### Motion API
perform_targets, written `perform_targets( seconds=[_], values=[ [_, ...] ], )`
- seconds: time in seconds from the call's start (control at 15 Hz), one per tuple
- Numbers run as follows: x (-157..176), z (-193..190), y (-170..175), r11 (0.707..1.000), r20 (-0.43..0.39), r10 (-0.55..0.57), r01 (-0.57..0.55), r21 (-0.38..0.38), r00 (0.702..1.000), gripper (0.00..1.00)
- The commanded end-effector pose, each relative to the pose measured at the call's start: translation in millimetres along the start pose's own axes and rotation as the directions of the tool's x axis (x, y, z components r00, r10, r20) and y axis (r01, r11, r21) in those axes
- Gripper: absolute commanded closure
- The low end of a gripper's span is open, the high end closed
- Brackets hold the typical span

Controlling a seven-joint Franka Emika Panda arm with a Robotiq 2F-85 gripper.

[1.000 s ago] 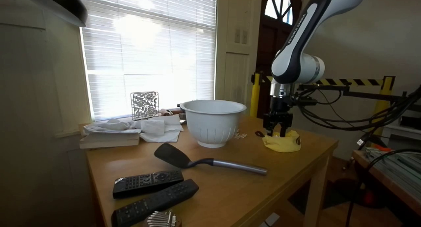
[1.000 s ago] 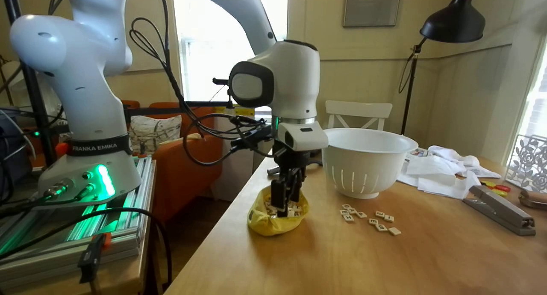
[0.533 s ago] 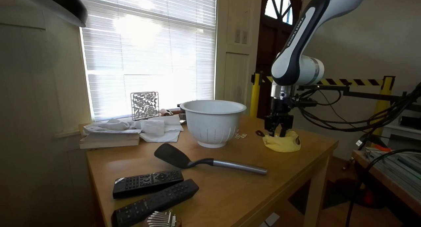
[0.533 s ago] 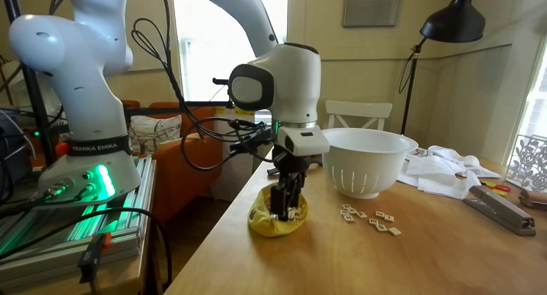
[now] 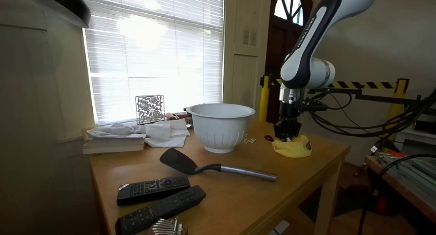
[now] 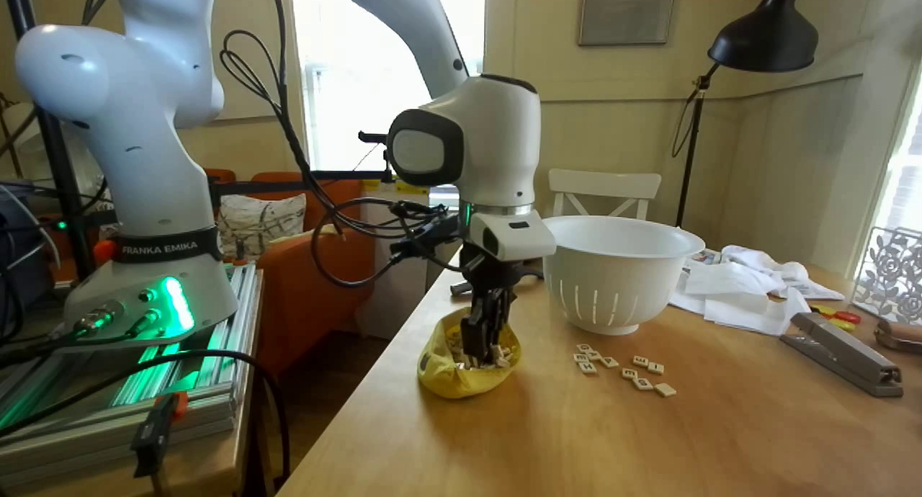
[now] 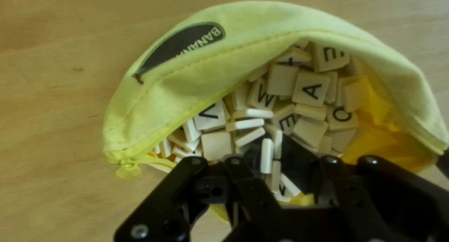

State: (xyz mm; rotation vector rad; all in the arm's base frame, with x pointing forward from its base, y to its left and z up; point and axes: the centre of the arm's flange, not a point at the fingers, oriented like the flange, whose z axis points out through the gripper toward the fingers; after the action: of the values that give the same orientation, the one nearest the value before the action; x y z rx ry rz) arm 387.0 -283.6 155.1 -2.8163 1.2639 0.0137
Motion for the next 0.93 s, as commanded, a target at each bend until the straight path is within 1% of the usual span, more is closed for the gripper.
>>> perform_targets(
  seconds=[0.0,0.13,0.2,0.53,0.87],
  values=[
    [-10,8,1,0.999,0.021,-0.037,0.037,-0.009,0.999,0.96],
    [-12,0,-1,0.999,0.032,-0.042,0.042,-0.005,0.999,0.96],
    [-14,-8,-4,0.999,0.044,-0.032,0.033,-0.016,0.999,0.96],
    [-25,-53,-19,1.000,0.127,-0.023,0.022,0.008,0.992,0.96],
    [-12,-109,-41,0.996,0.142,0.014,-0.026,0.087,0.990,0.96]
  ],
)
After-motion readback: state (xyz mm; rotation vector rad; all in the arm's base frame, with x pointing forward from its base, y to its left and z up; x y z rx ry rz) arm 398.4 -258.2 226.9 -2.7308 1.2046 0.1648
